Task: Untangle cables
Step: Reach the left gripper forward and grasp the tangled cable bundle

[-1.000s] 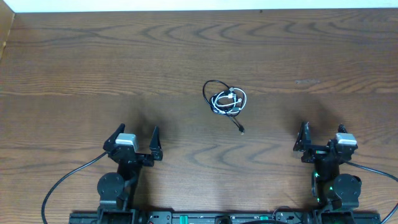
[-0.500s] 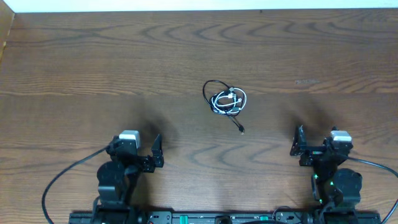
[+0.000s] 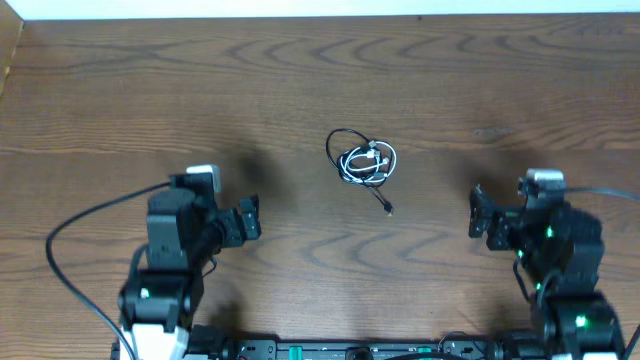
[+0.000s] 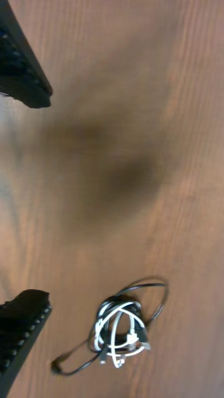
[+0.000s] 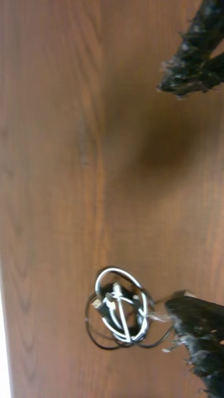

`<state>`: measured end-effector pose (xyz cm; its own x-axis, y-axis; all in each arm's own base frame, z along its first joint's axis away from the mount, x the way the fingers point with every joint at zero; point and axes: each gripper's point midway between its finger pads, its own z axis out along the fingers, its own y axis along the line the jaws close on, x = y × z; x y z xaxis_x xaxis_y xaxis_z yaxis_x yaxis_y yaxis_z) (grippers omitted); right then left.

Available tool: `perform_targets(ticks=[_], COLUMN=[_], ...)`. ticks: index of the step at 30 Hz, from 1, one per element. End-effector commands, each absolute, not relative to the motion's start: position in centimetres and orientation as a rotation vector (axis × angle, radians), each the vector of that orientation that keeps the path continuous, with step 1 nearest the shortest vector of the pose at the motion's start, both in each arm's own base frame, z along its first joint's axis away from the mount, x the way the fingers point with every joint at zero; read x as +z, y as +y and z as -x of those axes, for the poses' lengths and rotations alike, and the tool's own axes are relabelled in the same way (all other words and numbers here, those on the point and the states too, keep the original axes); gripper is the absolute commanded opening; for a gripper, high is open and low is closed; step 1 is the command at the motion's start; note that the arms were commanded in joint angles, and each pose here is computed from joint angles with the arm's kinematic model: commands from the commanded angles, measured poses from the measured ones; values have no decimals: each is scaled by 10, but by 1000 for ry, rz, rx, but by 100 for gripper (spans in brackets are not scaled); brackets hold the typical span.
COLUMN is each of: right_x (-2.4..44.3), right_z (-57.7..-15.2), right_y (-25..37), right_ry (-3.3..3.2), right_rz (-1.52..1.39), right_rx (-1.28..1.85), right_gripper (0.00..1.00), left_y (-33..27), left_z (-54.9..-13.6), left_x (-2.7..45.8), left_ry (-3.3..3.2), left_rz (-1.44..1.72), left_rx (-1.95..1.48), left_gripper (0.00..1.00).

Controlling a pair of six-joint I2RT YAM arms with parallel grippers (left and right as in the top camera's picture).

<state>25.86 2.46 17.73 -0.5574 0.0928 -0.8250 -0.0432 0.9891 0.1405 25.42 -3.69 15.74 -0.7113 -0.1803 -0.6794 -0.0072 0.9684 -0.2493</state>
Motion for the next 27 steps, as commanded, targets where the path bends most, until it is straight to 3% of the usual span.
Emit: perform_targets(ticks=[1,10,19,27], right_x=[188,169,156,156], right_z=[-267,-271,-273,-274], right_y=[31,28,35,35], right_ry=[2217,2430,2483,2485], right_rz=[-4,-28,-16,-72], right_rx=[215,188,236,255], right_gripper=[99,99,99,99], left_y=[-40,-33,-34,-50], left_z=[-258,-226,-232,-264], left_x=[170,144,149,164], left_ry=[2401,2613,2583,2468], left_rz=[249,314,307,253], left_rx=[-352,-285,-297,-421], left_gripper=[98,98,98,98])
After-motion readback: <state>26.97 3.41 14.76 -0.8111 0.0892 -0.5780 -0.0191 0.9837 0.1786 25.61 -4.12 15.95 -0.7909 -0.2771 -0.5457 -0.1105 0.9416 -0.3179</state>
